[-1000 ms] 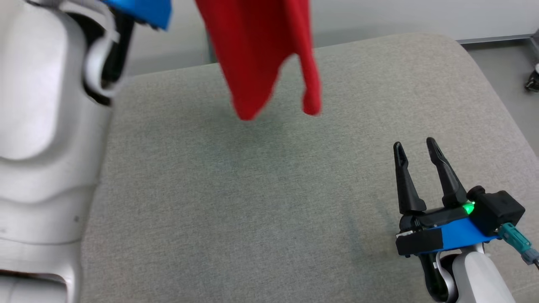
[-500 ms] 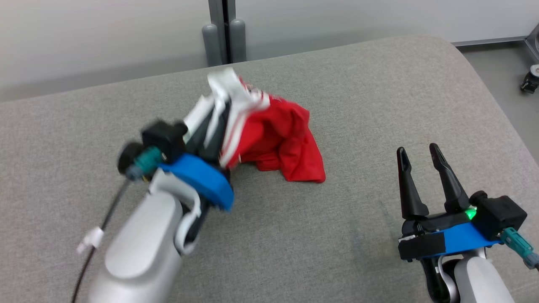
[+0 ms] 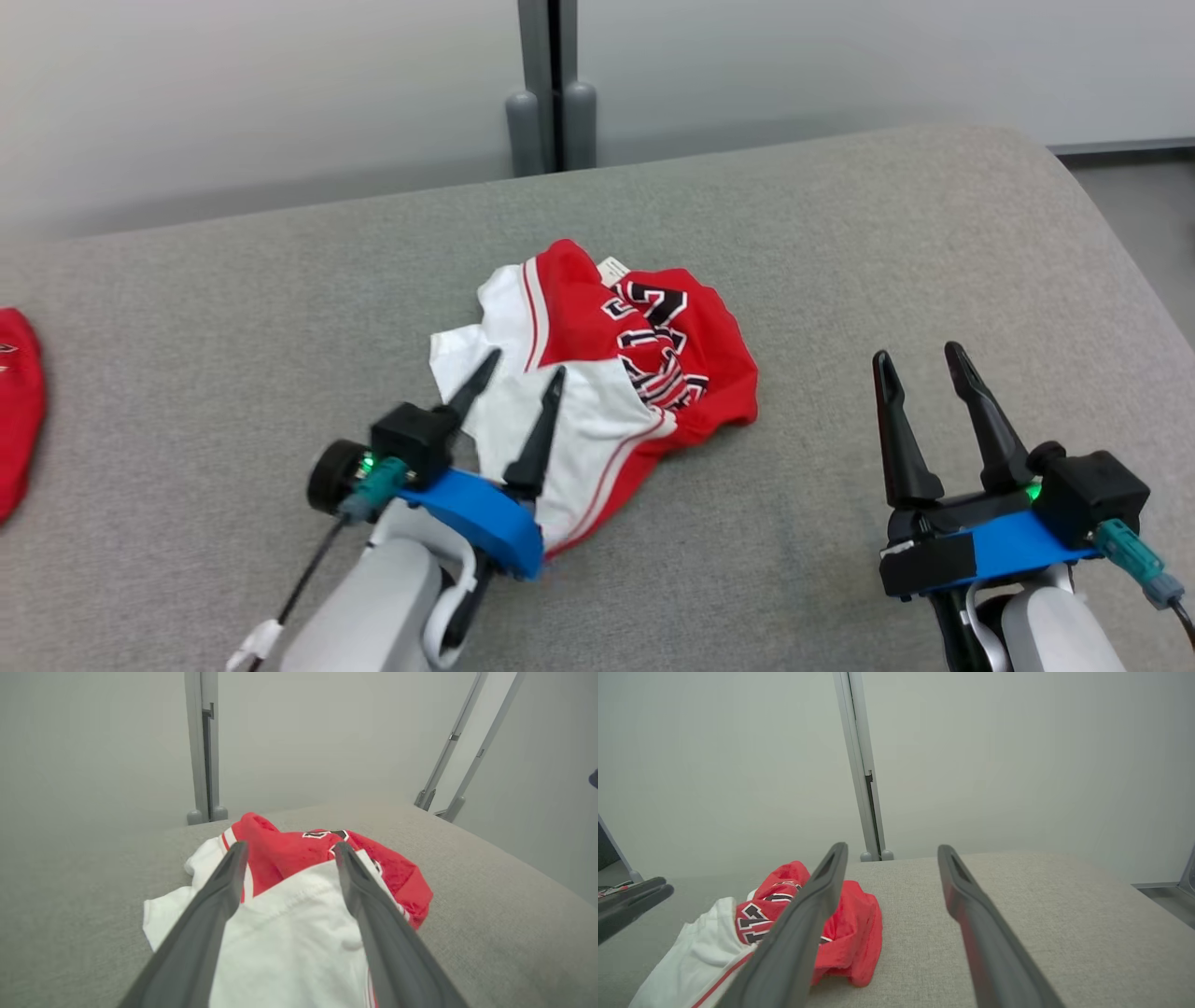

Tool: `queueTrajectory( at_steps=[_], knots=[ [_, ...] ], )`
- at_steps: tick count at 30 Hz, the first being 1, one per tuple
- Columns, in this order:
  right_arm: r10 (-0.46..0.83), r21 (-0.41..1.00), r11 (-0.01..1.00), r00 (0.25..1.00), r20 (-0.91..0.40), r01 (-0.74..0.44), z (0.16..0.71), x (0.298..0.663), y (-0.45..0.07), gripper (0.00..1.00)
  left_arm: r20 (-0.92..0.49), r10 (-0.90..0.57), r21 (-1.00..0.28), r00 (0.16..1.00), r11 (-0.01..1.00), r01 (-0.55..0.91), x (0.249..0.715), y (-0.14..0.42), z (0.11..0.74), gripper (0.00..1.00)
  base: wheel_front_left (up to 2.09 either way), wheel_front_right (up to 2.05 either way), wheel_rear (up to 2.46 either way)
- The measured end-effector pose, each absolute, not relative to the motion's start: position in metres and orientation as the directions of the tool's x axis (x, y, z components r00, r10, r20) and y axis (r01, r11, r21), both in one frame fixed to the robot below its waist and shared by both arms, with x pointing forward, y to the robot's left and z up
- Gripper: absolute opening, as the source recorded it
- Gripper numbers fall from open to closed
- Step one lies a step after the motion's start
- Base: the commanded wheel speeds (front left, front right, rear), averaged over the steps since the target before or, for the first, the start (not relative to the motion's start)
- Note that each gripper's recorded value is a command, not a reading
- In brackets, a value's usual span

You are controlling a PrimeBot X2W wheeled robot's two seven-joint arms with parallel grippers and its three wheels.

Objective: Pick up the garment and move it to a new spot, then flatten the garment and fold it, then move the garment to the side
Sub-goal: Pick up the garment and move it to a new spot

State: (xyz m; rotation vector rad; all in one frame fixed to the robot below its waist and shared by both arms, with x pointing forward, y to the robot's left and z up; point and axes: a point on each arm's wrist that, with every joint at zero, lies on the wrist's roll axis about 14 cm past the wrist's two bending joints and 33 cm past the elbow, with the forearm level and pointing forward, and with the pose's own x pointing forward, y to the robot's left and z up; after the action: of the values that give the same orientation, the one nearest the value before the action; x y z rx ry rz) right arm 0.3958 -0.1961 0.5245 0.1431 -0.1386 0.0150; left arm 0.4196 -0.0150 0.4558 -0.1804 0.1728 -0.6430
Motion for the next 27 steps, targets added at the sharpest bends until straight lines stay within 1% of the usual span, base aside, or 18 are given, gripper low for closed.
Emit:
queueTrajectory(
  at_steps=[4,6,9,12,16,20,23,27],
  knots=[
    [0.024,0.136,0.990,0.989,0.143,-0.044,0.526,0.392,-0.189,1.00,0.034,-0.481,-0.211,0.876,0.854,0.477,0.441,0.025,0.503,1.00,0.00,0.00,0.00],
    [0.033,0.137,0.989,0.988,0.149,-0.053,0.528,0.392,-0.186,1.00,0.106,-0.402,-0.167,0.910,0.895,0.415,0.447,0.053,0.528,1.00,0.00,0.00,0.00],
    [0.053,0.135,0.988,0.987,0.151,-0.074,0.528,0.391,-0.179,1.00,0.156,-0.292,-0.135,0.944,0.940,0.313,0.441,0.094,0.542,1.00,0.00,0.00,0.00],
    [0.066,0.135,0.987,0.985,0.159,-0.088,0.531,0.392,-0.174,1.00,0.185,-0.210,-0.099,0.960,0.968,0.231,0.430,0.127,0.549,1.00,0.00,0.00,0.00],
    [0.079,0.133,0.986,0.984,0.157,-0.100,0.530,0.391,-0.170,1.00,0.169,-0.110,-0.055,0.979,0.991,0.121,0.410,0.163,0.541,1.00,0.00,0.00,0.00],
    [0.091,0.131,0.985,0.984,0.151,-0.111,0.529,0.391,-0.165,1.00,0.123,-0.058,0.002,0.991,0.998,0.058,0.392,0.184,0.524,1.00,0.00,0.00,0.00],
    [0.098,0.126,0.985,0.985,0.139,-0.116,0.525,0.389,-0.163,1.00,0.083,-0.015,-0.004,0.996,1.000,0.015,0.380,0.196,0.510,1.00,0.00,0.00,0.00],
    [0.108,0.123,0.985,0.986,0.130,-0.124,0.522,0.389,-0.160,1.00,0.066,0.024,-0.014,0.998,1.000,-0.023,0.367,0.205,0.503,1.00,0.00,0.00,0.00]
  ],
)
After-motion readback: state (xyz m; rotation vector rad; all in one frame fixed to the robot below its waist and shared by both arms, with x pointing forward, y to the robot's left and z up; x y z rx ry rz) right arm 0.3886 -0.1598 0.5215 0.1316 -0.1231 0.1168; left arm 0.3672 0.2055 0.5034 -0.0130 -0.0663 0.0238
